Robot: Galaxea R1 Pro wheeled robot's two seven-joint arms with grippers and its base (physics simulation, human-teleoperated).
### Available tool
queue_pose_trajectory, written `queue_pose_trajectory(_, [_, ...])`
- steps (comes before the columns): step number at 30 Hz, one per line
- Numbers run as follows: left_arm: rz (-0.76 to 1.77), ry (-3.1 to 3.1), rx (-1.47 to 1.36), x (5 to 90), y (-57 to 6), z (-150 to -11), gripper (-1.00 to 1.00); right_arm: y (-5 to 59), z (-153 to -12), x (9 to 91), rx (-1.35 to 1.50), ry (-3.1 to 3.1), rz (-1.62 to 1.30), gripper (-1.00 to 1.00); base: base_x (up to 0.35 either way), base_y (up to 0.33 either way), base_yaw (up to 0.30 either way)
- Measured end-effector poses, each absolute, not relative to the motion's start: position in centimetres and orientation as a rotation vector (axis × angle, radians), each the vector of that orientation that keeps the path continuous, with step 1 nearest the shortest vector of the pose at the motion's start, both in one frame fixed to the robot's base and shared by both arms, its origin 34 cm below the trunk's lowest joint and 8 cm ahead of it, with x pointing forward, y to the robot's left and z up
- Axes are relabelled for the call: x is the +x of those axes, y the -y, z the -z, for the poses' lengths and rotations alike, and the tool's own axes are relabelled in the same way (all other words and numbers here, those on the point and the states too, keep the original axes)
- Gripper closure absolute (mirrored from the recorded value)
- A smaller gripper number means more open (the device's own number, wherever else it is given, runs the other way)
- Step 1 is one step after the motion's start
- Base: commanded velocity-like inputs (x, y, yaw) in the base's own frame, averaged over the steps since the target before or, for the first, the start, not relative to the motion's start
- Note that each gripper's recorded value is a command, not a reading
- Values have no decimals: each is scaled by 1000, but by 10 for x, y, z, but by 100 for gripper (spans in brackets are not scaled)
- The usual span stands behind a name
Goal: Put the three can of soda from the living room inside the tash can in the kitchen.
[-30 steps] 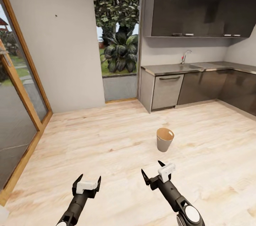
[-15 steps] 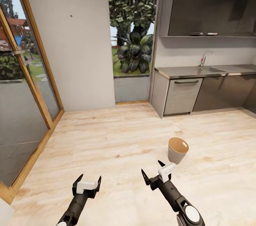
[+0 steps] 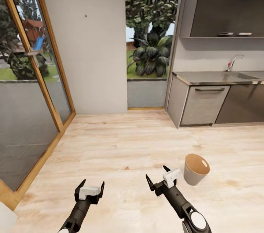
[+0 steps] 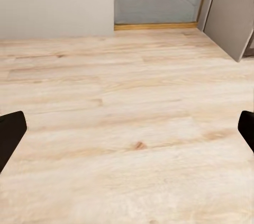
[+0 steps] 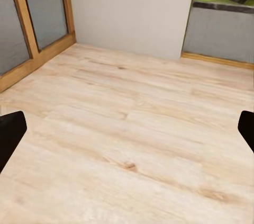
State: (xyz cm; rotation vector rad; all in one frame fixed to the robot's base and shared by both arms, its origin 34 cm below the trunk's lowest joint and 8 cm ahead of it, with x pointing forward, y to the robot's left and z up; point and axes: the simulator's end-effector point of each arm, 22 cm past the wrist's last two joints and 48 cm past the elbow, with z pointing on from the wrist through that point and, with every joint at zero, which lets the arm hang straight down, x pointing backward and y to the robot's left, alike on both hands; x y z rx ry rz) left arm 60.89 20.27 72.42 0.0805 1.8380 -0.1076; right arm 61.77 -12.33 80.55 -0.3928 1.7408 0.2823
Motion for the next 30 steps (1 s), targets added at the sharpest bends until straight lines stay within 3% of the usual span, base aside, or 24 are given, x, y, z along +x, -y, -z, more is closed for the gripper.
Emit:
queue_pose_trajectory(13, [108, -1838, 80, 609, -203, -724, -100, 123, -805, 618, -394, -1741, -281, -100, 278, -161, 158])
queue_pose_trajectory(30, [108, -1838, 80, 609, -203, -724, -100, 124, -806, 618, -389, -1741, -284, -100, 272, -170, 17])
